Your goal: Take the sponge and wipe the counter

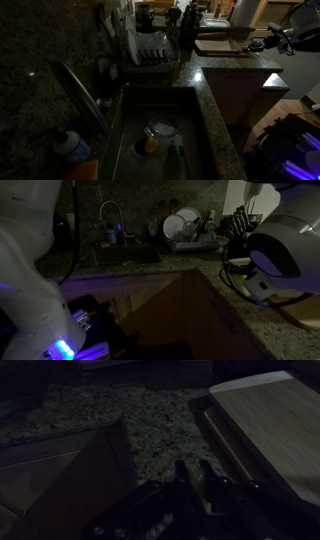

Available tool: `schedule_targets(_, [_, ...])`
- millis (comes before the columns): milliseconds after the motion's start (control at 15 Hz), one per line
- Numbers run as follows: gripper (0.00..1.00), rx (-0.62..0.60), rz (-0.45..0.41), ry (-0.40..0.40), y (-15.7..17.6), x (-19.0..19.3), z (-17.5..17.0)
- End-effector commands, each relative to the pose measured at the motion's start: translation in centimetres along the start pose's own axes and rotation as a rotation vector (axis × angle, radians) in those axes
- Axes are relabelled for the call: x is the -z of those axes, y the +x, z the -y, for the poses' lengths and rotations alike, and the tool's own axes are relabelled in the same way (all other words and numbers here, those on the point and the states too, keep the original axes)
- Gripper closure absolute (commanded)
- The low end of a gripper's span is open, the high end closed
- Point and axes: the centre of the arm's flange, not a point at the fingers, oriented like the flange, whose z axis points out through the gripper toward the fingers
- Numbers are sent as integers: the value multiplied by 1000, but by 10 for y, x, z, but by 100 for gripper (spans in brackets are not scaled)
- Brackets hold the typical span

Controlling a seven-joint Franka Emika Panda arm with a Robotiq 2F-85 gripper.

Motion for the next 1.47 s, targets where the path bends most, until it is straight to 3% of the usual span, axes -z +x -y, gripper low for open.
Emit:
schedule_targets(0, [95,42,-68,-130,-12,-44,-24])
schedule_targets(267, [95,66,-203,-150,-12,-71,-36])
schedule_targets(400, [95,75,-254,-105,-6,-78,-37])
schedule_targets(667, [95,78,-214,12,-8,-83,-43])
schedule_targets(867, [95,111,-151,76,-34,-90,-42])
schedule_targets(1067, [95,174,-108,52,-66,-101,-37])
schedule_targets(1267, [95,189,-48,-92,-83,-119,-32])
schedule_targets(1400, [95,172,-58,-182,-83,-132,-37])
